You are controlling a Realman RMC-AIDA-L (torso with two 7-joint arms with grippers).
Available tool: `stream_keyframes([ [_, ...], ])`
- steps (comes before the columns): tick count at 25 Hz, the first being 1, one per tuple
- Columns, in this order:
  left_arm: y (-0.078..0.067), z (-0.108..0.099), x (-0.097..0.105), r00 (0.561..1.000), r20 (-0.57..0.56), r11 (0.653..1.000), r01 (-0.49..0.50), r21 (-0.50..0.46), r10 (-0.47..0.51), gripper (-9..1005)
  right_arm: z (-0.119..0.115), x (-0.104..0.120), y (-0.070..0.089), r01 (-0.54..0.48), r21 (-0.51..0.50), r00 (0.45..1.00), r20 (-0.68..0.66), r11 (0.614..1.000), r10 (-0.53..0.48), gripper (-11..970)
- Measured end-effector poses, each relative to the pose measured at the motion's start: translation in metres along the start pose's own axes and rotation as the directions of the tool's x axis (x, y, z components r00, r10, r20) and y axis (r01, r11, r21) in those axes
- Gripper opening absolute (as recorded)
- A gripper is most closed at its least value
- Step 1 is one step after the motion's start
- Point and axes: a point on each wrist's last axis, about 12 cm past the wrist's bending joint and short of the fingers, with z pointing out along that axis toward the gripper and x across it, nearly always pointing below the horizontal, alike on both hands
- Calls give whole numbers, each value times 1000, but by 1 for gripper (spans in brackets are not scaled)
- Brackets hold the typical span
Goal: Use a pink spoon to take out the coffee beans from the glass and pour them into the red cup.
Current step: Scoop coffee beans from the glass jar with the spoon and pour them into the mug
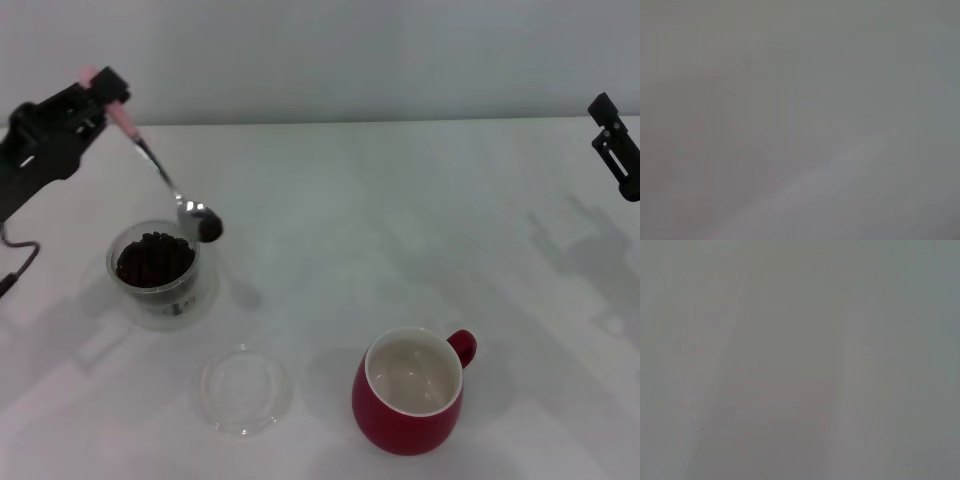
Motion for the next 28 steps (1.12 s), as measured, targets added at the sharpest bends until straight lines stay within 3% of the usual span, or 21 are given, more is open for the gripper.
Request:
stream_keyframes([
  [16,-8,66,22,973,-223,997,71,26,-63,134,1,0,0,0,-1,1000,4,1000,0,666],
  [28,-6,91,43,939,-342,999,42,-3,-41,135,1,-1,0,-3,-2,1000,6,1000,3,666],
])
